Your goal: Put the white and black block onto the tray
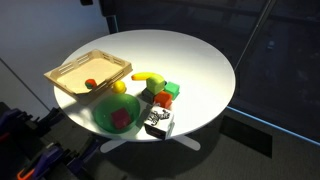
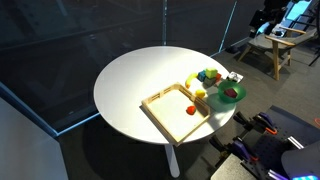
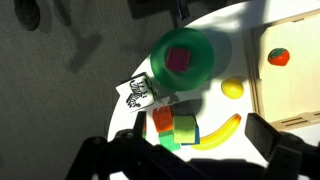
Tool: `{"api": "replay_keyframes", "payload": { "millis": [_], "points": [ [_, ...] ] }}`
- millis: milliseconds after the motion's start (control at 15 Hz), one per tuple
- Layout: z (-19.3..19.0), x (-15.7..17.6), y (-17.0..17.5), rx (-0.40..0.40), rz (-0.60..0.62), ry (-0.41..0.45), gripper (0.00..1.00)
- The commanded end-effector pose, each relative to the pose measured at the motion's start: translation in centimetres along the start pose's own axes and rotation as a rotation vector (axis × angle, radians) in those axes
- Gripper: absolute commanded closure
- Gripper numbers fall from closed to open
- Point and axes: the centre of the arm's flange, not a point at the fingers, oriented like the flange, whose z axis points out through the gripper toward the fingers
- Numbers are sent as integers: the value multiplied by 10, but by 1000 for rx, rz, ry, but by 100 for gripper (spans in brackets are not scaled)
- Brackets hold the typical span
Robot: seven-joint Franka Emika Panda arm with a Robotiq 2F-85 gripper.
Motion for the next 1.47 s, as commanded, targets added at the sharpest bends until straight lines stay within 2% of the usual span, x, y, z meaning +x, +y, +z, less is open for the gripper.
{"api": "replay_keyframes", "payload": {
  "millis": [0,267,867,933,1400],
  "points": [
    [21,23,18,45,6,-43,0],
    [47,34,35,38,33,-78,0],
    [63,59,69,-10,140,34,0],
    [68,49,62,-12,108,13,0],
    [71,49,61,-13,107,7,0]
  ]
}}
